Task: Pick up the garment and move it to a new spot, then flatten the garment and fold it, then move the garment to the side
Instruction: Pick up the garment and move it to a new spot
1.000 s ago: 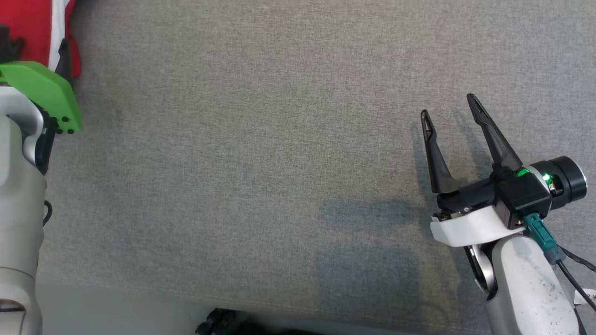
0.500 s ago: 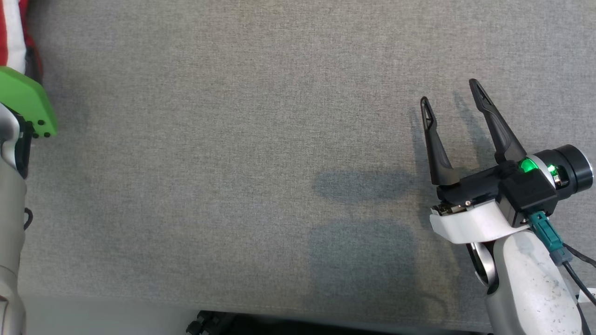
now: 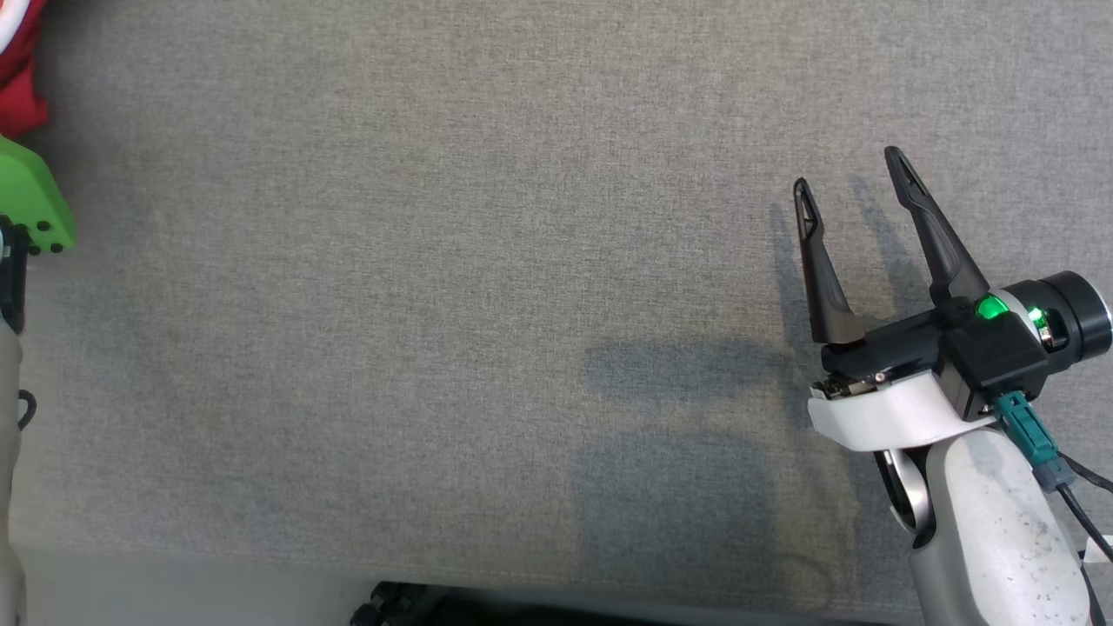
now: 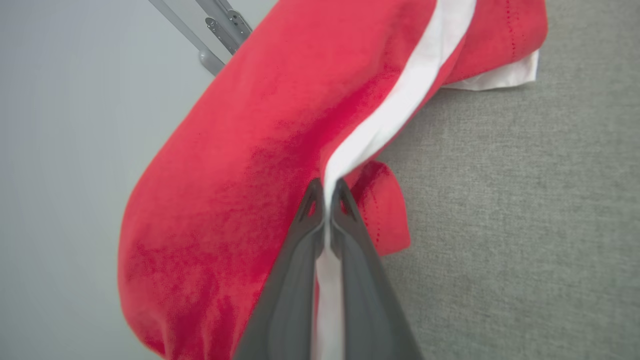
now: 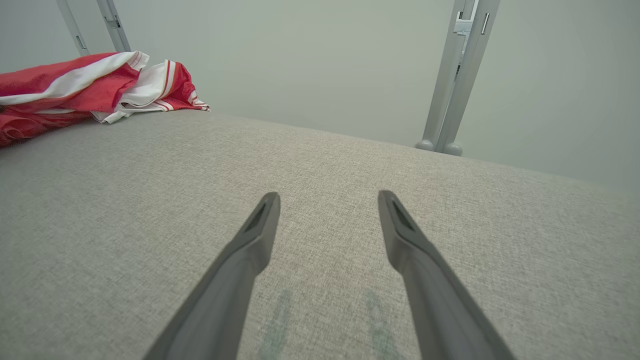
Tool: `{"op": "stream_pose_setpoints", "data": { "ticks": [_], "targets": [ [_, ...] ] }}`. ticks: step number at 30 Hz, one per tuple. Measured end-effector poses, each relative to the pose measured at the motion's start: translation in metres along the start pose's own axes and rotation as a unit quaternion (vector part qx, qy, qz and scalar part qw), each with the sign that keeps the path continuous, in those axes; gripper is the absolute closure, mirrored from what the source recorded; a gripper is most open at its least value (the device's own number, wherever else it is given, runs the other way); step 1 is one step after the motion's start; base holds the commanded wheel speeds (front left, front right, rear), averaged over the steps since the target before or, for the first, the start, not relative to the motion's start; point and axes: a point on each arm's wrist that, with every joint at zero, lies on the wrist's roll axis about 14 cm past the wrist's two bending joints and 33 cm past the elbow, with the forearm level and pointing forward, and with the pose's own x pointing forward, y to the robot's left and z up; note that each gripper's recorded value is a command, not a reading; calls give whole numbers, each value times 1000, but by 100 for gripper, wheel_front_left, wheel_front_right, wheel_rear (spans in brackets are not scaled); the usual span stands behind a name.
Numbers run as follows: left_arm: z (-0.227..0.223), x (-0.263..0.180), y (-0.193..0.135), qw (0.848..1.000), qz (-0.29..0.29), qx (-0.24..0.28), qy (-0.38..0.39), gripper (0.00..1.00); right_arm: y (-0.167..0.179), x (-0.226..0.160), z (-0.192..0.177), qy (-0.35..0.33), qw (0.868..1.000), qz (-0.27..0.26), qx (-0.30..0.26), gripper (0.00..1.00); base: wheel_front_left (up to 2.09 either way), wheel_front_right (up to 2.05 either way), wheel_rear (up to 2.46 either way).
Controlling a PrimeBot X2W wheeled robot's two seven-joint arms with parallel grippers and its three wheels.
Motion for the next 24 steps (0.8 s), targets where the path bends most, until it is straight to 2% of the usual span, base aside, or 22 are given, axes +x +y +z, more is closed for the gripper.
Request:
{"op": "stream_pose_setpoints", "data": {
  "ticks": [12, 19, 24],
  "targets": [
    [72, -23, 26, 995, -2, 10, -99, 100, 8, 0, 31, -28, 1000, 7, 7, 0, 0, 0, 0],
    [133, -50, 38, 984, -5, 40, -176, 100, 7, -7, 56, -47, 999, 0, 8, 0, 0, 0, 0],
    [175, -73, 35, 971, -17, 62, -232, 100, 4, -17, 73, -59, 998, -9, 10, 0, 0, 0, 0]
  ]
}}
